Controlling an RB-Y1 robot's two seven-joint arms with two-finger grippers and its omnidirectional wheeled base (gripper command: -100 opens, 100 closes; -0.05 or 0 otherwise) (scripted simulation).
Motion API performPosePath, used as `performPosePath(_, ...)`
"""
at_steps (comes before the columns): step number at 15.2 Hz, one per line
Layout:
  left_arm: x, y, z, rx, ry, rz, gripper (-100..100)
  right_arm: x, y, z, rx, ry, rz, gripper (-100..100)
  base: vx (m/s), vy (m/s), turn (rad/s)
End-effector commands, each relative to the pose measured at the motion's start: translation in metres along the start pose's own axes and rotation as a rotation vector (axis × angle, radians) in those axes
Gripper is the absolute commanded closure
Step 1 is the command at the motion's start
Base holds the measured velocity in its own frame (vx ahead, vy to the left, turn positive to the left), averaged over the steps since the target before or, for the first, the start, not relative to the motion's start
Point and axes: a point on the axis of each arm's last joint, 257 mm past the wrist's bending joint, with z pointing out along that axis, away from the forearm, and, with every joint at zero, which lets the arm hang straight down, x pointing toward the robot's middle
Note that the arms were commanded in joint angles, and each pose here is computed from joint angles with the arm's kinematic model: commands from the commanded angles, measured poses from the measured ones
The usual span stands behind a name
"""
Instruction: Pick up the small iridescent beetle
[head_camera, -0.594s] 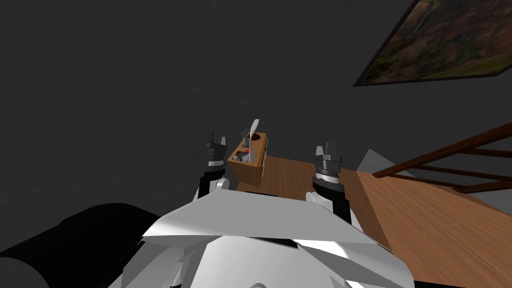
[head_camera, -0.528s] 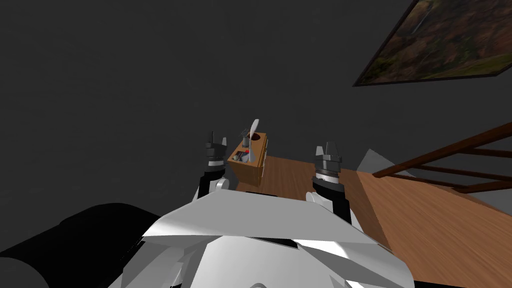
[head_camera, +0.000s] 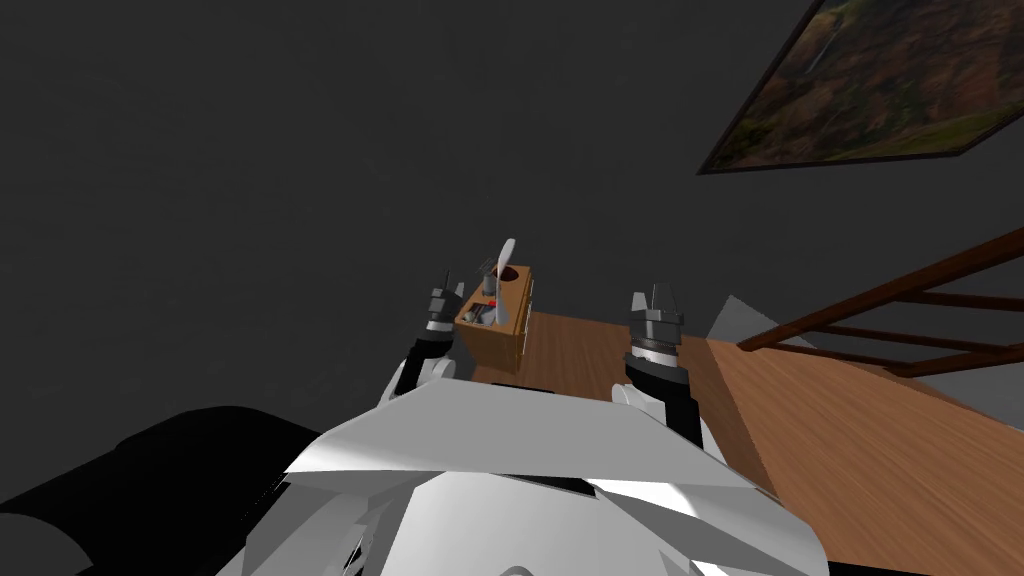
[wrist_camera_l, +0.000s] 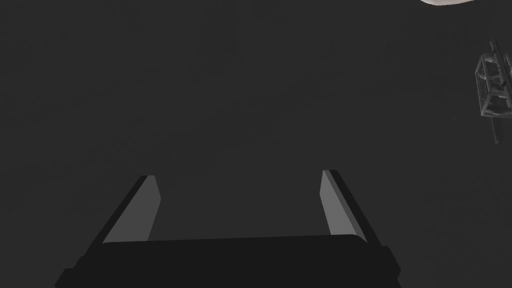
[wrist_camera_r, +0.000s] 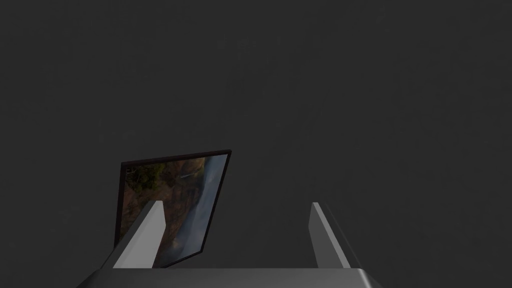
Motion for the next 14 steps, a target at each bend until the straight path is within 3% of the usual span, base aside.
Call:
performPosePath(1,0.001,0.018,-0.002,-0.047,0.023,0.017,-100,0.000,0.000,0.000,0.000,0.000,0.000,0,0.009,-0.005,-0.046)
performPosePath(3,0.004,0.047,-0.006,-0.130,0.063,0.046,-100,0.000,0.000,0.000,0.000,0.000,0.000,0,0.010,-0.008,-0.052)
performPosePath(4,0.004,0.047,-0.006,-0.130,0.063,0.046,-100,0.000,0.000,0.000,0.000,0.000,0.000,0,0.011,-0.009,-0.045)
performPosePath(6,0.005,0.079,-0.012,-0.217,0.100,0.080,-100,0.000,0.000,0.000,0.000,0.000,0.000,0,0.012,-0.008,-0.059)
performPosePath(7,0.005,0.080,-0.013,-0.221,0.100,0.080,-100,0.000,0.000,0.000,0.000,0.000,0.000,0,0.014,-0.007,-0.055)
performPosePath(9,0.004,0.112,-0.021,-0.311,0.134,0.117,-100,0.000,0.000,0.000,0.000,0.000,0.000,0,0.012,-0.011,-0.066)
performPosePath(14,-0.001,0.150,-0.035,-0.424,0.164,0.159,-100,0.000,0.000,0.000,0.000,0.000,0.000,0,0.012,-0.009,-0.048)
